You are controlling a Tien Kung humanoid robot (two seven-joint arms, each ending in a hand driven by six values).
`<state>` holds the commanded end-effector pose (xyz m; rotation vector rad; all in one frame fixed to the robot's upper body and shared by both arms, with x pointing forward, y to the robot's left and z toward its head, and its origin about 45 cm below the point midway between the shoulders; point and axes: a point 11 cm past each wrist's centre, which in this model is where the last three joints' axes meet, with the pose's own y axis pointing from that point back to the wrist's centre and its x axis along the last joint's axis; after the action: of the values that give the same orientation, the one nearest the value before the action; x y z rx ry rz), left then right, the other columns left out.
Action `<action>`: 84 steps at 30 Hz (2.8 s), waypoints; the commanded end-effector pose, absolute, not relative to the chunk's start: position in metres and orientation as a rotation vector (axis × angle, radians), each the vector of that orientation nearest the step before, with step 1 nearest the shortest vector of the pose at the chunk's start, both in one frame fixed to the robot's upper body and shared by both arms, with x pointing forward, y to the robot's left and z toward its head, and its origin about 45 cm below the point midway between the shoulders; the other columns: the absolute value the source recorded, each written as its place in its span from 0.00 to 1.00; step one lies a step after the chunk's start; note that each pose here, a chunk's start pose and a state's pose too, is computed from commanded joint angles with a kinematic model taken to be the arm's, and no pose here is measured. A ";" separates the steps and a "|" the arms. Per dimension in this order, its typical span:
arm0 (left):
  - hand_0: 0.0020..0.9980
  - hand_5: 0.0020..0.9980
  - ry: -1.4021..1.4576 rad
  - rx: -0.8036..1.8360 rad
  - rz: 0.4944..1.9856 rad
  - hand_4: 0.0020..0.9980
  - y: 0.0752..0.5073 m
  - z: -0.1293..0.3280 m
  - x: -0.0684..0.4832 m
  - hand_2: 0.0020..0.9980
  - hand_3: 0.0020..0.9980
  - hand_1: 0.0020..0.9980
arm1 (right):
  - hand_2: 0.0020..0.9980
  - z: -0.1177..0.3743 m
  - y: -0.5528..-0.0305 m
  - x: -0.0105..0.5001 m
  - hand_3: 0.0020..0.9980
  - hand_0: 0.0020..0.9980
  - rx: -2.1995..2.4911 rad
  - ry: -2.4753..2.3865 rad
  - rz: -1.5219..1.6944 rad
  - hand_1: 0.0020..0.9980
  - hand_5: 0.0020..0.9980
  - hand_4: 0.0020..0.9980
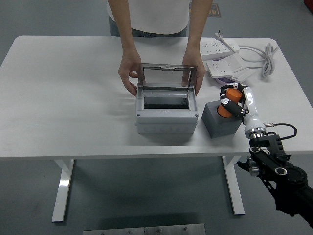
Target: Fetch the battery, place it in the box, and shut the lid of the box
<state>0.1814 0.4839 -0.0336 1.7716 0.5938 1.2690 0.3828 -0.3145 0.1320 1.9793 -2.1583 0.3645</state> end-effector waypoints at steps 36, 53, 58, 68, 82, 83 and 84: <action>0.63 0.00 0.596 1.778 1.291 0.50 0.489 -0.031 0.181 0.57 0.54 0.70 | 0.36 0.243 -0.248 0.423 0.50 0.16 1.820 -1.575 1.140 0.22 0.00 0.23; 0.63 0.00 0.614 1.796 1.292 0.50 0.494 -0.030 0.175 0.57 0.54 0.70 | 0.36 0.241 -0.191 0.419 0.50 0.16 1.696 -1.309 1.316 0.22 0.00 0.24; 0.63 0.00 0.615 1.798 1.293 0.50 0.495 -0.029 0.175 0.57 0.54 0.70 | 0.35 0.236 -0.183 0.417 0.48 0.13 1.731 -1.308 1.284 0.20 0.00 0.24; 0.63 0.00 0.610 1.799 1.288 0.50 0.496 -0.027 0.179 0.57 0.54 0.70 | 0.35 0.215 -0.157 0.418 0.48 0.09 1.808 -1.287 1.210 0.18 0.00 0.24; 0.63 0.00 0.596 1.800 1.287 0.50 0.496 -0.023 0.186 0.57 0.54 0.70 | 0.35 0.193 -0.138 0.427 0.49 0.08 1.740 -1.073 1.287 0.17 0.00 0.23; 0.63 0.00 0.595 1.801 1.287 0.50 0.496 -0.023 0.186 0.57 0.54 0.70 | 0.35 0.192 -0.138 0.428 0.49 0.08 1.728 -1.048 1.297 0.17 0.00 0.23; 0.63 0.00 0.594 1.802 1.287 0.50 0.496 -0.023 0.186 0.57 0.54 0.70 | 0.35 0.191 -0.137 0.428 0.49 0.08 1.717 -1.027 1.304 0.17 0.00 0.22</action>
<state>0.1863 0.4963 -0.0230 1.8015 0.5941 1.2869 0.4284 -0.1374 0.1913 1.7171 -1.0274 1.3035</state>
